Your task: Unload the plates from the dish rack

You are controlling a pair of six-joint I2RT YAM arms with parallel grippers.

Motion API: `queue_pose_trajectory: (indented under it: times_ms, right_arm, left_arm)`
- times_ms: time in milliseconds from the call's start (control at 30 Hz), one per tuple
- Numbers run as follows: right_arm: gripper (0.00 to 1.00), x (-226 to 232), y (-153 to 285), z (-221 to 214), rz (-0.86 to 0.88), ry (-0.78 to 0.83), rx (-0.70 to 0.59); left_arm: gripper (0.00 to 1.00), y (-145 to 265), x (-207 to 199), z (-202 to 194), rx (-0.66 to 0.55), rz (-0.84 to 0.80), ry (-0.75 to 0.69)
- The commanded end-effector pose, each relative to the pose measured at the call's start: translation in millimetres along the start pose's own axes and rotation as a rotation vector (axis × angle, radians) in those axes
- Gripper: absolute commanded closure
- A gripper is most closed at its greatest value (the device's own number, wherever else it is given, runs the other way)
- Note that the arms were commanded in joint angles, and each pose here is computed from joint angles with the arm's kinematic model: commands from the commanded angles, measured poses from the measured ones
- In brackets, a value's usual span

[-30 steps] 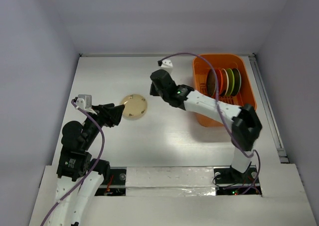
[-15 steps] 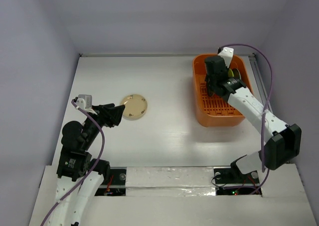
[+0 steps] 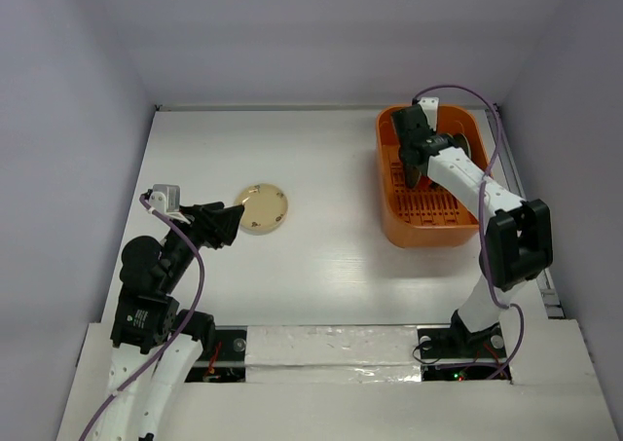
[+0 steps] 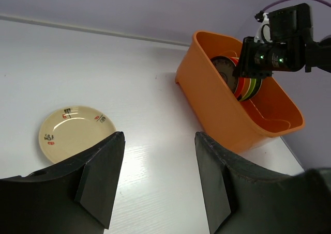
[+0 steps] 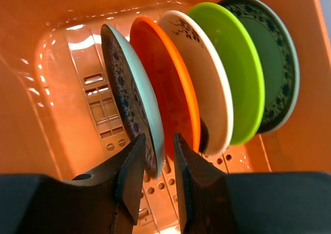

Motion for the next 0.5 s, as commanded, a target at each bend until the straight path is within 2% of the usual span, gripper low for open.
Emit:
queue_pose_trajectory:
  times_ms: [0, 167, 200, 267, 300, 467]
  right_arm:
    - [0.68, -4, -2, 17, -0.021, 0.02, -0.023]
    - [0.74, -8, -8, 21, -0.082, 0.057, -0.01]
    - [0.79, -9, -9, 22, -0.087, 0.063, -0.009]
    - [0.82, -9, -9, 24, -0.084, 0.064, -0.013]
    - [0.87, -9, -8, 25, -0.083, 0.063, -0.015]
    - [0.98, -16, -2, 27, -0.091, 0.082, -0.026]
  left_arm:
    - [0.46, -4, -2, 3, -0.018, -0.021, -0.005]
    - [0.46, -5, -2, 3, -0.015, -0.021, -0.003]
    - [0.46, -5, -1, 3, -0.014, -0.02, -0.002]
    - [0.47, -5, -1, 2, -0.013, -0.019, -0.002]
    - [0.47, -5, -1, 2, -0.012, -0.02, -0.002]
    - [0.47, -5, -3, 3, -0.012, -0.026, -0.003]
Point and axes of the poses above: each gripper's point midway between its finger pads, its own y axis back along the fingers, its own x axis along the line the jaws close on, z = x × y, the point moved 3 cm from there along y, back along the fingers, and after that the axes turned 11 degrees about y, right-handed, at the moved point
